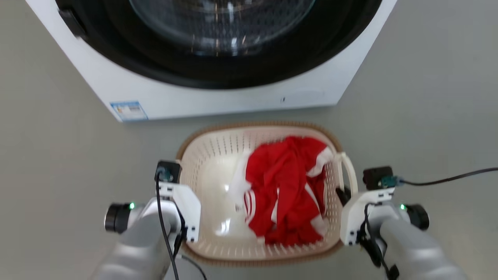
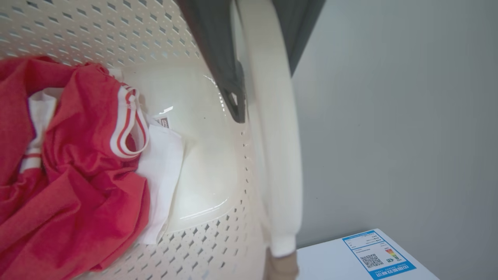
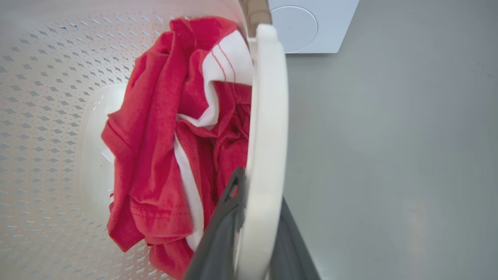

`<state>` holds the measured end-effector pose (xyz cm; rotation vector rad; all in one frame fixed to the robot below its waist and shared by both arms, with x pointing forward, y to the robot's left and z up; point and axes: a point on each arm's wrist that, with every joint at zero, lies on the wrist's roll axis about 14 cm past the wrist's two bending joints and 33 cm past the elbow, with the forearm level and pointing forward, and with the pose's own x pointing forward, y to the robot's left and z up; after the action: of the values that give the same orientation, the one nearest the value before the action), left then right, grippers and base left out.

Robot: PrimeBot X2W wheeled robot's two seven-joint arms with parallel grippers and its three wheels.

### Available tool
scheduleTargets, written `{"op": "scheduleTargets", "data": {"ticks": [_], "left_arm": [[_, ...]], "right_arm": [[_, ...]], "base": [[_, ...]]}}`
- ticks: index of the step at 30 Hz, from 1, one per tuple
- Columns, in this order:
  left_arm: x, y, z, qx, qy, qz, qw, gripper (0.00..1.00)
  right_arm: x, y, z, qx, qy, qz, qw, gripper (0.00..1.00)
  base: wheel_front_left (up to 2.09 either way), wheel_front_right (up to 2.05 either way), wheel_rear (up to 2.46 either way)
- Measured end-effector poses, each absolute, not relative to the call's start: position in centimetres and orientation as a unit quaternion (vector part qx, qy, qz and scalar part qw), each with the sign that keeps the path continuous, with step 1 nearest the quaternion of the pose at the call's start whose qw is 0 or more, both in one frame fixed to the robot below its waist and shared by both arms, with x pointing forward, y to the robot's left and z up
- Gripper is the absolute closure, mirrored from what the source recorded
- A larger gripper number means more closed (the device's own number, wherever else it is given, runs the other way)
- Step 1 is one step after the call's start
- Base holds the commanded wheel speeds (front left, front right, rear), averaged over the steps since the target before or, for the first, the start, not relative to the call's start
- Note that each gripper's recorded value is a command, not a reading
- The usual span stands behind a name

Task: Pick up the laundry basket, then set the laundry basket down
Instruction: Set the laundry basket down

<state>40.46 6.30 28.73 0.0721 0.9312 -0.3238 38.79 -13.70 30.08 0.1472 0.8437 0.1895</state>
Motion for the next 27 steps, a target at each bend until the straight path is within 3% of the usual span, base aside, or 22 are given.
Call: {"op": "scheduleTargets", "data": {"ticks": [15, 27], "left_arm": [[45.9, 6.4, 22.2, 0.014, 0.451, -0.134, 0.882, 1.00], [47.5, 6.8, 17.0, 0.015, 0.457, -0.135, 0.879, 1.00]], "right_arm": [[45.4, -13.9, 23.8, 0.064, 0.413, 0.084, 0.905, 1.00], [46.0, -13.7, 17.9, 0.059, 0.447, 0.086, 0.889, 1.00]], "base": [[0.00, 0.00, 0.00], [0.00, 0.00, 0.00]]}}
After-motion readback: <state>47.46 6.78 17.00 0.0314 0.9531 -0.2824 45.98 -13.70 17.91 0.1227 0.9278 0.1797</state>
